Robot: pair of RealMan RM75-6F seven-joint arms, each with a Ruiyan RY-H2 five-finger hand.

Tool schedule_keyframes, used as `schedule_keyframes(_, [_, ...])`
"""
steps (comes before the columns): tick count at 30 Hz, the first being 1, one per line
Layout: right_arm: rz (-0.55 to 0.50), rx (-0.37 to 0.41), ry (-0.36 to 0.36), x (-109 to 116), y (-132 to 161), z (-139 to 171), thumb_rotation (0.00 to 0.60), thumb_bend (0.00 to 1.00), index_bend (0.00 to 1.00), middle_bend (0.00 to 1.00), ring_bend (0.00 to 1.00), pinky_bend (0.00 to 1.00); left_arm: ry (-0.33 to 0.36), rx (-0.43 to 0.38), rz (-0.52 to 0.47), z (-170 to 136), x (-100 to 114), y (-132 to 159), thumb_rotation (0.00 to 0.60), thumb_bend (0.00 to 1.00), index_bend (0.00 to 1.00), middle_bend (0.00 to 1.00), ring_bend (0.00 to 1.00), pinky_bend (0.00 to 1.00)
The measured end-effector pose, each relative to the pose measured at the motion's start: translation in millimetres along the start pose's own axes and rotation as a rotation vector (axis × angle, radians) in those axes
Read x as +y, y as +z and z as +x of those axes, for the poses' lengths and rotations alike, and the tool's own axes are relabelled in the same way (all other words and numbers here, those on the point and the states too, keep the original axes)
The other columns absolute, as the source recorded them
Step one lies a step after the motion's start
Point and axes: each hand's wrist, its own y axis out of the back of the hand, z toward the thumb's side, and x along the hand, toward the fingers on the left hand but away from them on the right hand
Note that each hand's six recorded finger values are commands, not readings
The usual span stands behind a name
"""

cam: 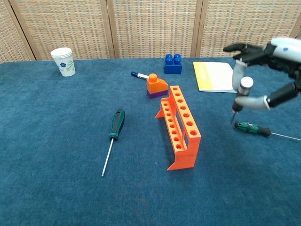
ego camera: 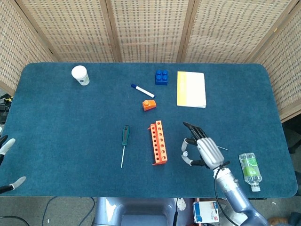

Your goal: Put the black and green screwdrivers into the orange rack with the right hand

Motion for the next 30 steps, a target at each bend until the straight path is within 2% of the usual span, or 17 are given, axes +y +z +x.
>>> schedule_keyframes(4, [-0.132, 0.064, -0.028, 26, 29, -16, 0.600, 0.41, 0.63, 0.00, 0.00, 0.05, 0.001, 0.006, -0.003, 1, 1, -2, 0.600, 0.00, 0.00, 0.00, 0.00, 0.00])
schedule_keyframes(7, [-0.229, 0.078, -0.030, 35, 39, -24, 0.600, 0.43, 0.63, 0.00, 0.00, 0.05, -0.001, 0.010, -0.006, 2, 1, -3, 0.600, 0.00, 0.00, 0.00, 0.00, 0.00])
schedule_keyframes(12, [-0.413, 0.060, -0.003, 38, 48, -30, 0.600, 0.43, 0.63, 0.00, 0.00, 0.05, -0.007, 0.013, -0.007, 4, 0, -3, 0.600, 0.00, 0.00, 0.00, 0.00, 0.00])
schedule_keyframes(14, [-0.499, 0.042, 0.030, 35, 49, -31, 0.600, 0.43, 0.63, 0.00, 0.00, 0.05, -0.009, 0.014, -0.007, 4, 0, -3, 0.600, 0.00, 0.00, 0.00, 0.00, 0.00])
schedule_keyframes(17, [-0.574, 0.022, 0.070, 30, 48, -30, 0.600, 0.43, 0.63, 0.00, 0.00, 0.05, -0.009, 0.014, -0.005, 4, 0, -3, 0.600, 0.00, 0.00, 0.00, 0.00, 0.00])
schedule_keyframes(22, [-0.635, -0.017, 0.131, 17, 40, -28, 0.600, 0.44, 0.63, 0.00, 0.00, 0.05, -0.010, 0.012, -0.003, 4, -1, -2, 0.600, 0.00, 0.00, 0.00, 0.00, 0.00])
schedule_keyframes(30, [-0.630, -0.038, 0.167, 8, 31, -24, 0.600, 0.44, 0.63, 0.00, 0.00, 0.05, -0.010, 0.013, -0.003, 4, -1, -3, 0.600, 0.00, 0.00, 0.00, 0.00, 0.00])
